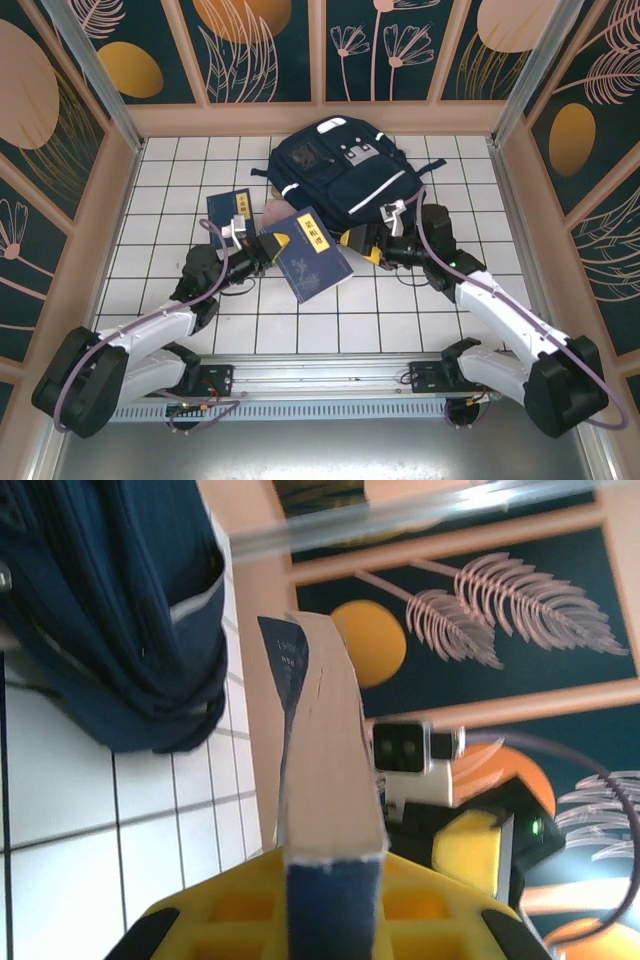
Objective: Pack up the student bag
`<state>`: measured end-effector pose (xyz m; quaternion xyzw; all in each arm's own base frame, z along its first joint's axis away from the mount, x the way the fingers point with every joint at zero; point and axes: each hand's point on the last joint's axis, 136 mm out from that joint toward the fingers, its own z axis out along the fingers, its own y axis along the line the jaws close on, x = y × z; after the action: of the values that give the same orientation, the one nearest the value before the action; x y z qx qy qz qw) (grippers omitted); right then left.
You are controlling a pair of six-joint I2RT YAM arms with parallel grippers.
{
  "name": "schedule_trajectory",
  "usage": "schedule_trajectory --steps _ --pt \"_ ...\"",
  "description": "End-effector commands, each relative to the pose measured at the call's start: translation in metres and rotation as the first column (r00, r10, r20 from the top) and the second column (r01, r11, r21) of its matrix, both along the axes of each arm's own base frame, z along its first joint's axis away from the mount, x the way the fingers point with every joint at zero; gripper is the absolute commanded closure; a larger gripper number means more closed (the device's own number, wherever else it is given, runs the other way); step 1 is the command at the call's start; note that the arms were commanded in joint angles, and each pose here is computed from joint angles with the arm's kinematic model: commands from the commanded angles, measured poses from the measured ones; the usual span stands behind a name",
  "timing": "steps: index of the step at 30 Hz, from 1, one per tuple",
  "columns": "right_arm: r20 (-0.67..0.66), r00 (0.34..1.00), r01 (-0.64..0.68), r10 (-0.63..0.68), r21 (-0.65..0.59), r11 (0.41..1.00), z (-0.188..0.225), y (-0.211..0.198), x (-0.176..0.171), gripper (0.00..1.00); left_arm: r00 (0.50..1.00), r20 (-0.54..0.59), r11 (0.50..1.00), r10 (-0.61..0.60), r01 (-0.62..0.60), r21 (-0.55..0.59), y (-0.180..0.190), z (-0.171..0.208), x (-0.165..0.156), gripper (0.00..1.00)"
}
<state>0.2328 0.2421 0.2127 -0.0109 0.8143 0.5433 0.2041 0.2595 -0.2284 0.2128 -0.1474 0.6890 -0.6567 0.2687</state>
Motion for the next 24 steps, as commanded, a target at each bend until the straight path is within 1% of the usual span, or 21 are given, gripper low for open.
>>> schedule_trajectory --steps 1,3,6,12,15,18,24 --pt "-0.027 0.992 0.126 -0.124 0.056 0.991 0.003 -0.010 0.007 0.01 0.978 0.034 0.976 0.208 -0.205 -0.074 0.029 0.020 0.020 1.00" --pt "-0.040 0.989 0.145 -0.140 0.127 0.981 0.011 -0.007 0.003 0.01 0.966 0.031 0.961 0.258 -0.253 -0.115 0.035 0.029 0.026 1.00" --pt "-0.032 0.987 0.160 -0.157 0.229 0.960 0.024 -0.001 -0.003 0.01 0.956 0.024 0.943 0.293 -0.285 -0.172 0.039 0.042 0.033 1.00" --pt "0.023 0.994 0.091 -0.109 0.396 0.914 0.056 0.027 -0.021 0.01 0.947 -0.029 0.923 0.320 -0.318 -0.215 0.039 0.045 0.049 1.00" --pt "0.040 0.994 0.080 -0.105 0.406 0.910 0.061 0.038 -0.020 0.01 0.953 -0.033 0.923 0.300 -0.299 -0.242 0.032 0.051 0.052 1.00" --pt "0.045 0.995 0.059 -0.086 0.418 0.907 0.063 0.048 -0.019 0.01 0.957 -0.033 0.925 0.290 -0.289 -0.246 0.026 0.055 0.054 1.00" --pt "0.029 0.998 0.041 -0.057 0.397 0.917 0.055 0.067 -0.016 0.01 0.956 -0.024 0.921 0.291 -0.287 -0.265 0.022 0.064 0.055 1.00"
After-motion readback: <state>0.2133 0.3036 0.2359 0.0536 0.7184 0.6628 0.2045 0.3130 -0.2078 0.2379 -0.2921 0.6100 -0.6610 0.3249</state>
